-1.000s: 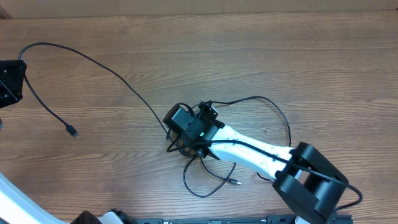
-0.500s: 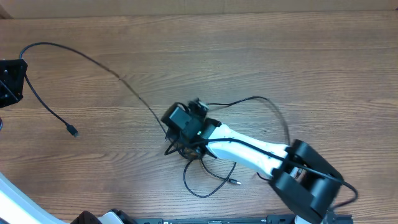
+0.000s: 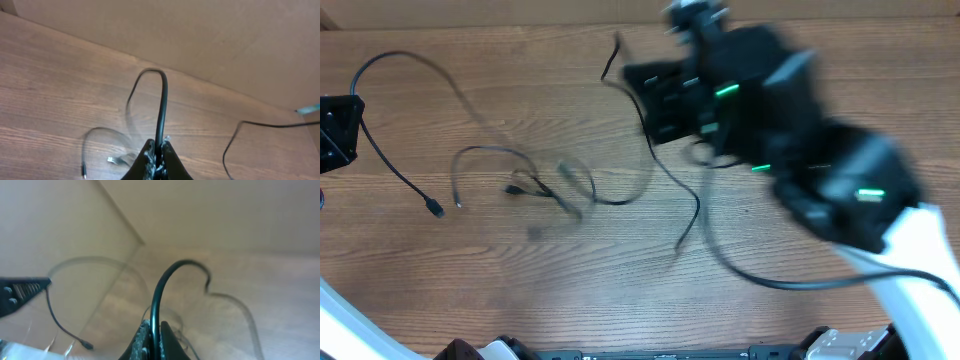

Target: Untangle cables

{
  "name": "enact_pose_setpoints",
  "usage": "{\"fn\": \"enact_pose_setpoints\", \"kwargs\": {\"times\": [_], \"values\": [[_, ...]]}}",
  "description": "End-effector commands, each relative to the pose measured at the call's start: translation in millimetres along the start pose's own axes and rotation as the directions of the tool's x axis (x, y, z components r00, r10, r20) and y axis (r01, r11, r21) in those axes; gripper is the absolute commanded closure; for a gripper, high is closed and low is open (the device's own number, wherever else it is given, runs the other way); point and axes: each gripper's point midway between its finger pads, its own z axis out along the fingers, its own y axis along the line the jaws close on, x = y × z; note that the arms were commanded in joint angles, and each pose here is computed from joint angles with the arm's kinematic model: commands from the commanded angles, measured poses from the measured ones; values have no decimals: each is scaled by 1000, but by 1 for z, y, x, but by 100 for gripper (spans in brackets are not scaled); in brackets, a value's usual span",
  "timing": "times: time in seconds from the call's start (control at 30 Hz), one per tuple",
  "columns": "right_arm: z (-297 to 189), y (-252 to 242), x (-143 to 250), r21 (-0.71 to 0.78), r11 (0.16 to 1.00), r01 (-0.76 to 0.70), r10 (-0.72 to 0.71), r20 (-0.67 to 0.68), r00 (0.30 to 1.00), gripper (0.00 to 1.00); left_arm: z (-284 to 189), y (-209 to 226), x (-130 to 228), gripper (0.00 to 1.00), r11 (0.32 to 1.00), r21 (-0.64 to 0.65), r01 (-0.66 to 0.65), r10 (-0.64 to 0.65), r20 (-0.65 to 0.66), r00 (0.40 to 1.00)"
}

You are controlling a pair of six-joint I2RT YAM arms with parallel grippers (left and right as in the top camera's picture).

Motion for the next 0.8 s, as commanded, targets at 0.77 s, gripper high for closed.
{"fn": "enact_pose_setpoints", "kwargs": {"times": [0.77], "values": [[-222, -223, -216, 512, 841, 172, -457, 506, 731, 96, -16, -63, 7, 96, 972, 166, -167, 162, 44, 986]]}}
